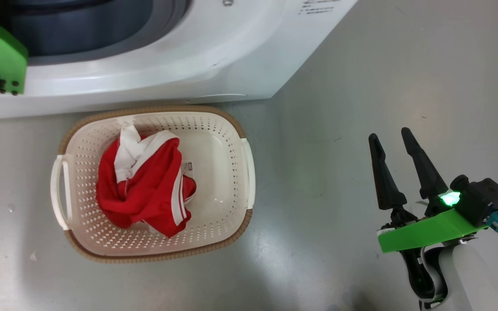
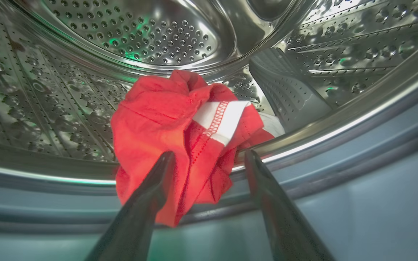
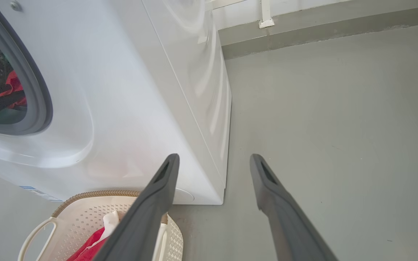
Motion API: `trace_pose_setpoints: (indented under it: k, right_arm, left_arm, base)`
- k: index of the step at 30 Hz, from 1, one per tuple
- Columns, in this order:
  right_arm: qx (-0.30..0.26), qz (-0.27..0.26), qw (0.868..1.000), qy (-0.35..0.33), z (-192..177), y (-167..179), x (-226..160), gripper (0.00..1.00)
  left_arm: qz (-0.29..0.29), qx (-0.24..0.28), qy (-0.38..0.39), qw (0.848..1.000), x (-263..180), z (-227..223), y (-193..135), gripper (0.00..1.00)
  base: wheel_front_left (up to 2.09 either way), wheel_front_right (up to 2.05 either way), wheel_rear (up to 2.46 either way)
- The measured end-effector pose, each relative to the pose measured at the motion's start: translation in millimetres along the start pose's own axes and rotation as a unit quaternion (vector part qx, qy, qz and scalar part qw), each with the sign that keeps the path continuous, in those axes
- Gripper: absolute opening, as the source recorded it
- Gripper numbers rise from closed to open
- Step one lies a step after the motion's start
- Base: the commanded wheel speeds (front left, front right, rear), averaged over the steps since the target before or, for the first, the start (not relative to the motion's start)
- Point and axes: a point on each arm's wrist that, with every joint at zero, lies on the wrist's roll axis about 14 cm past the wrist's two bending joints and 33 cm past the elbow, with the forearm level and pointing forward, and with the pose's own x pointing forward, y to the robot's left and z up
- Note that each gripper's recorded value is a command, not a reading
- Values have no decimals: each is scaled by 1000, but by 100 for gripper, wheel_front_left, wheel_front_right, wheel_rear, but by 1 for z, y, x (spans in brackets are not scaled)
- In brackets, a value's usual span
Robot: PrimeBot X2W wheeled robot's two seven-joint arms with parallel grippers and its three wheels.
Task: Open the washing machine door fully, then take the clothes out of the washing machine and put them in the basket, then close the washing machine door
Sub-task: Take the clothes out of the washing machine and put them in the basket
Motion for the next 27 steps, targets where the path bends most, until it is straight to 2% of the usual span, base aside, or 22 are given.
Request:
trace_pose_setpoints:
  k: [10,11,12,13,14,15,22,27]
  right_arm:
    - [2,-2,1000,5,-2,-1,-4,100]
    - [2,-2,1000,5,-2,-1,-4,100]
    - [2,-3,1000,5,-2,-2,-4,100]
    - [2,-4,1000,5,-2,-2,-5,100]
    - [3,-5,1000,5,-2,-3,-5,100]
    - [4,-5,1000,5,-2,-3,-5,100]
    - [6,-3,1000,3,0,-1,-5,100]
    - [7,1,1000,1,0,2,-3,100]
  left_arm:
    - [13,22,6,1000,9,-1,5,100]
    - [16,22,7,1000,10,-1,6,95]
    - [17,23,7,1000,10,-1,6,62]
    - [18,23,8,1000,11,-1,7,34]
    - [21,24,8,999,11,-1,8,14]
    - [21,25,9,999,11,-2,9,0]
    - [33,23,11,999,8,-2,15,0]
    - [36,-18,-2,999,6,7,15,0]
  base:
    - [0,0,0]
    - [0,0,0]
    - [0,0,0]
    - [0,0,0]
    - [0,0,0]
    - [0,0,0]
    - [0,0,0]
    - [0,0,0]
